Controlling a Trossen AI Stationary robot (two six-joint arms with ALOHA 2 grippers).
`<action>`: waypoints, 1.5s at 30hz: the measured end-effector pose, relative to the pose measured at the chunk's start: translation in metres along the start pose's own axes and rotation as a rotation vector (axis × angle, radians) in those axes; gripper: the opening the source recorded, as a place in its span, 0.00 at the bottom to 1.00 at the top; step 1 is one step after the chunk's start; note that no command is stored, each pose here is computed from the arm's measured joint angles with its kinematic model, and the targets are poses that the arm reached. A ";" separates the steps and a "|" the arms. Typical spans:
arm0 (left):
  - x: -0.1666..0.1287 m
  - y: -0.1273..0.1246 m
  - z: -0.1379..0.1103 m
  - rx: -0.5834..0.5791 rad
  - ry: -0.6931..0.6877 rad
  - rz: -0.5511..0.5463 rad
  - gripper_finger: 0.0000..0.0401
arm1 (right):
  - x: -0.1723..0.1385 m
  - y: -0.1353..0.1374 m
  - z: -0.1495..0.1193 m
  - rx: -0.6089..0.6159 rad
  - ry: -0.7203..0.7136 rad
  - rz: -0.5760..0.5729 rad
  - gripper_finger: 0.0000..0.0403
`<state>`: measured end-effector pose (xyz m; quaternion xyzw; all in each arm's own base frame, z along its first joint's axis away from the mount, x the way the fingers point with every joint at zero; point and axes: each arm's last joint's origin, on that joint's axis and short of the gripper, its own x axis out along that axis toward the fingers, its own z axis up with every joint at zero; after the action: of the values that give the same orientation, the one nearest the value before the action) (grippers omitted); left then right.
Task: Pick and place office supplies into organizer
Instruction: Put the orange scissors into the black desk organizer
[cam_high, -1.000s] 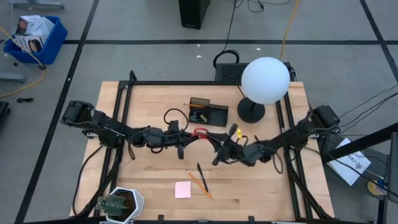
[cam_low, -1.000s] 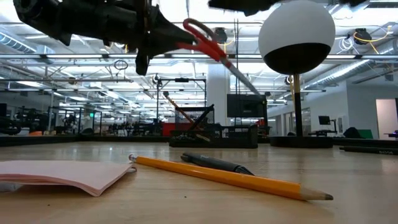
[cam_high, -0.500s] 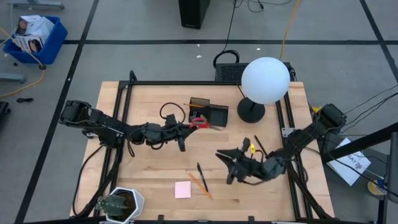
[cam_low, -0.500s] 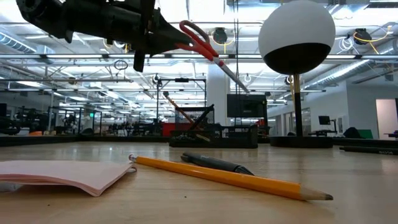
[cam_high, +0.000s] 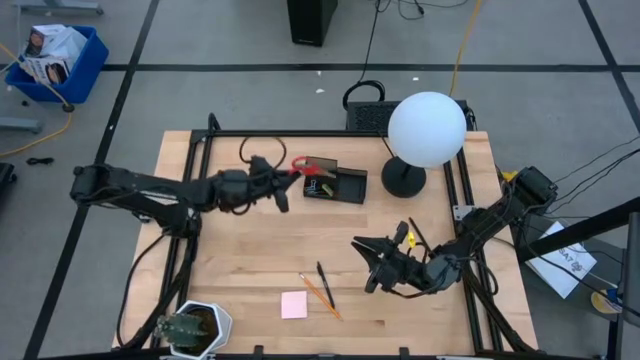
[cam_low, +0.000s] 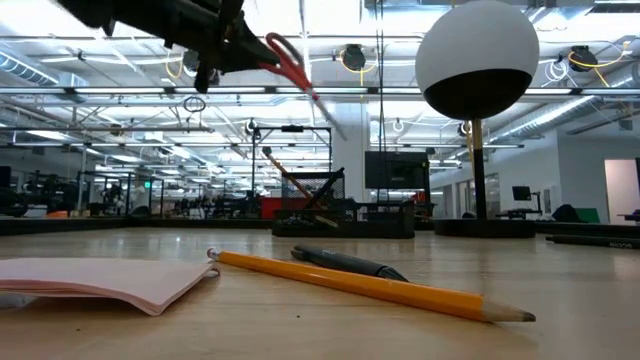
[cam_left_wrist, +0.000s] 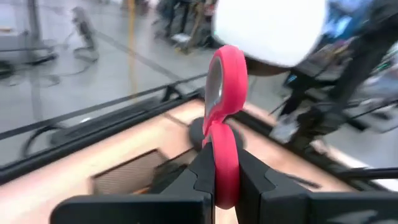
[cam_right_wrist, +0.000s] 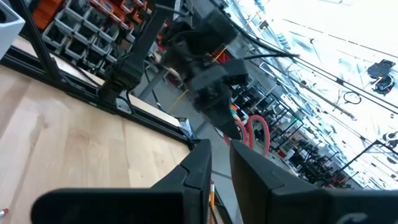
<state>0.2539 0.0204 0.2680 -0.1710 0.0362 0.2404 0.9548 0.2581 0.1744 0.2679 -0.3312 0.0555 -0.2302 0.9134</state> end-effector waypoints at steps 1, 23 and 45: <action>0.001 0.001 0.006 0.009 0.016 0.020 0.07 | 0.000 0.000 0.000 0.000 0.000 0.000 0.12; 0.033 0.022 0.073 0.016 0.263 0.156 0.07 | 0.001 -0.001 -0.001 0.000 0.003 -0.004 0.12; 0.096 0.047 0.010 0.009 0.513 0.214 0.09 | 0.001 0.000 -0.001 0.017 0.005 -0.004 0.12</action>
<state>0.3163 0.1051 0.2485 -0.2173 0.2958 0.2884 0.8844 0.2590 0.1731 0.2677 -0.3228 0.0549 -0.2335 0.9156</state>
